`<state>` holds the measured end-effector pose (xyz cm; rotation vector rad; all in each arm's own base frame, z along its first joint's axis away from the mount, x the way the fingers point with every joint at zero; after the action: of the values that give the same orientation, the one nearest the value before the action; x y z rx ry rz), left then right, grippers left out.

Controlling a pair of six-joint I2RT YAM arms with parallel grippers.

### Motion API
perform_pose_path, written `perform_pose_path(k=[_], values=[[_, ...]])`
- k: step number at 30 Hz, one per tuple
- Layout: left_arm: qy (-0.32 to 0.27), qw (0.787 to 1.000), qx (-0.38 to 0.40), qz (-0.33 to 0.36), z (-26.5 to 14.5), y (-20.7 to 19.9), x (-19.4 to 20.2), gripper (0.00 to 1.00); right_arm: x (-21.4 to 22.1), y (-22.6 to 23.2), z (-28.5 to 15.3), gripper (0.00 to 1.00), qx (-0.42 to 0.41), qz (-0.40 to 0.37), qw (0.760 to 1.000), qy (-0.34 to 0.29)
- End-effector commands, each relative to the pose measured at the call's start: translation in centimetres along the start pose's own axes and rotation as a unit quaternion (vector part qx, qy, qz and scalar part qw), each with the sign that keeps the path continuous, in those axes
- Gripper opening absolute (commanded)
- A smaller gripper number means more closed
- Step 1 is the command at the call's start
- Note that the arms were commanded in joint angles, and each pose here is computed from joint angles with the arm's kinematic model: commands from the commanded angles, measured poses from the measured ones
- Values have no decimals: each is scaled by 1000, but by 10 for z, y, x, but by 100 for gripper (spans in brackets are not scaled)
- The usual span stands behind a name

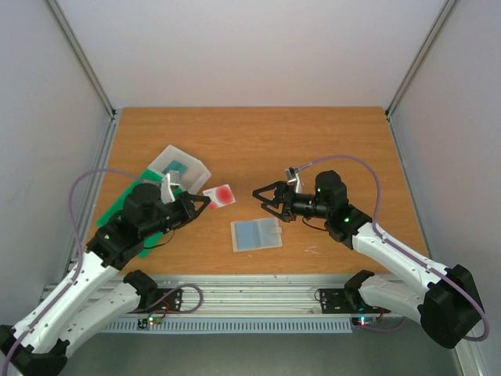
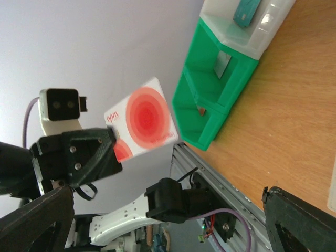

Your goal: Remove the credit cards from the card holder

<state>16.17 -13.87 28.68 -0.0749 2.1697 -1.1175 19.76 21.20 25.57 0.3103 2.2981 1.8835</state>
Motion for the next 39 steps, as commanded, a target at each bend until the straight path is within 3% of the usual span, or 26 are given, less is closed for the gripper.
perform_pose_path(k=[1, 10, 15, 25, 39], values=[[9, 998, -55, 15, -13, 16, -6, 1, 2, 12, -2, 99, -2, -27, 1000, 2], [4, 989, -145, -32, -39, 48, -14, 0, 4, 9, -1, 98, 7, -27, 999, 18], [2, 972, -224, -77, -52, 81, -12, 0, 6, 10, -1, 98, 4, -30, 999, 30], [-3, 938, -311, -152, -73, 134, -16, 0, 10, 5, -4, 98, -10, -28, 999, 45], [-46, 903, -387, -181, -98, 147, -20, 0, -1, -8, 3, 98, -35, -1, 996, 83]])
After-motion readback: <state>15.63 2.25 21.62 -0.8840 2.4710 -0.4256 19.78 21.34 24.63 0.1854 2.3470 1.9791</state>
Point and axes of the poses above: each gripper's point midway between its finger pads, its own z axis out along the fingers, its own y axis along the line the jaws close on, x = y × z, the point moved 7 cm from there along -z, back along the fingers, and after that the axes turned 14 degrees about z, right-handed, at the moved point
